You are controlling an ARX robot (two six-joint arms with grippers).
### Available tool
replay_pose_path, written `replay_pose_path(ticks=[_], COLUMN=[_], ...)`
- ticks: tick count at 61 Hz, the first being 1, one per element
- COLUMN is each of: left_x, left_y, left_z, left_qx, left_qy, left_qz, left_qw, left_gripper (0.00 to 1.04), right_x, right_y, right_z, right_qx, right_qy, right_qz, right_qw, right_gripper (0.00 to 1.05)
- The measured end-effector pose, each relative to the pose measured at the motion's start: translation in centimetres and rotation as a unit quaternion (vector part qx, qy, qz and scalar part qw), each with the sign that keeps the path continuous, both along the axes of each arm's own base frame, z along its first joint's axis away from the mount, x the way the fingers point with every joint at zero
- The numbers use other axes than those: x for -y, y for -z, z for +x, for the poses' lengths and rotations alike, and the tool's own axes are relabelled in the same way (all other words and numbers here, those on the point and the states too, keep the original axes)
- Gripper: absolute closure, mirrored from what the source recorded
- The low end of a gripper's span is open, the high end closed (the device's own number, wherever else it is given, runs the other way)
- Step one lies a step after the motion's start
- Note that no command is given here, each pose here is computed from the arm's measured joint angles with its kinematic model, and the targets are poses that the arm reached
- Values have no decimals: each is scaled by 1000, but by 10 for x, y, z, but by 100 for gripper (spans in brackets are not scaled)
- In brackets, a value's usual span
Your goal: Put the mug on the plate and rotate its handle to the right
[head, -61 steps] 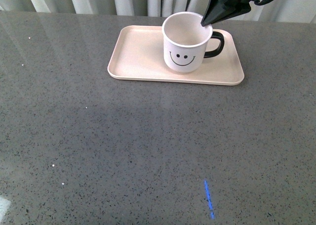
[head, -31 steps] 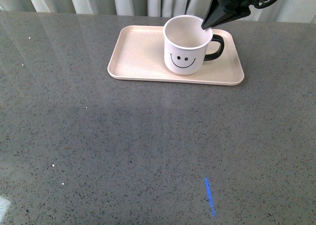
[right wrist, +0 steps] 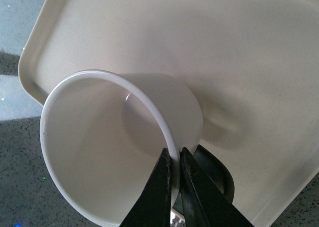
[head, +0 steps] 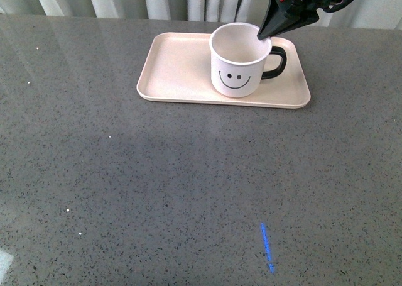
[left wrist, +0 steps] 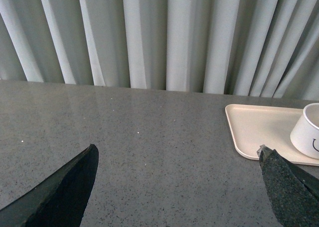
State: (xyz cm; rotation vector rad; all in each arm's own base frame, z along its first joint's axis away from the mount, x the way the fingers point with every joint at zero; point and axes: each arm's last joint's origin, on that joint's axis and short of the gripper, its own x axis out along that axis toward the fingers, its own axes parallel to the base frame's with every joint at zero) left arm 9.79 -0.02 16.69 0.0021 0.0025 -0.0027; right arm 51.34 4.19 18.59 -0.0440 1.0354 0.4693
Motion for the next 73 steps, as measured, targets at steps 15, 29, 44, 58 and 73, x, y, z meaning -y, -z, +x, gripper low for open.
replay_pose_path(ticks=[15,29,44,58,73], left_x=[0,0,0,0,0], left_y=[0,0,0,0,0], left_z=[0,0,0,0,0], left_qx=[0,0,0,0,0], left_qy=[0,0,0,0,0], left_qz=[0,0,0,0,0], left_qw=[1000,1000,1000,1000,1000], left_gripper=[9,9,9,9,9], right_x=[-3,-2,10,21,28], right_y=[1,2,-16,-54,-54], right_z=[6,20,26,3,-63], right_qx=[3,10,41,128,465], right_qy=[0,2,4,-14,210], right_qz=[-6,-12,28,70,-1], right_qw=[1000,1000,999,989,860], right_gripper=[74,35,9,9,47])
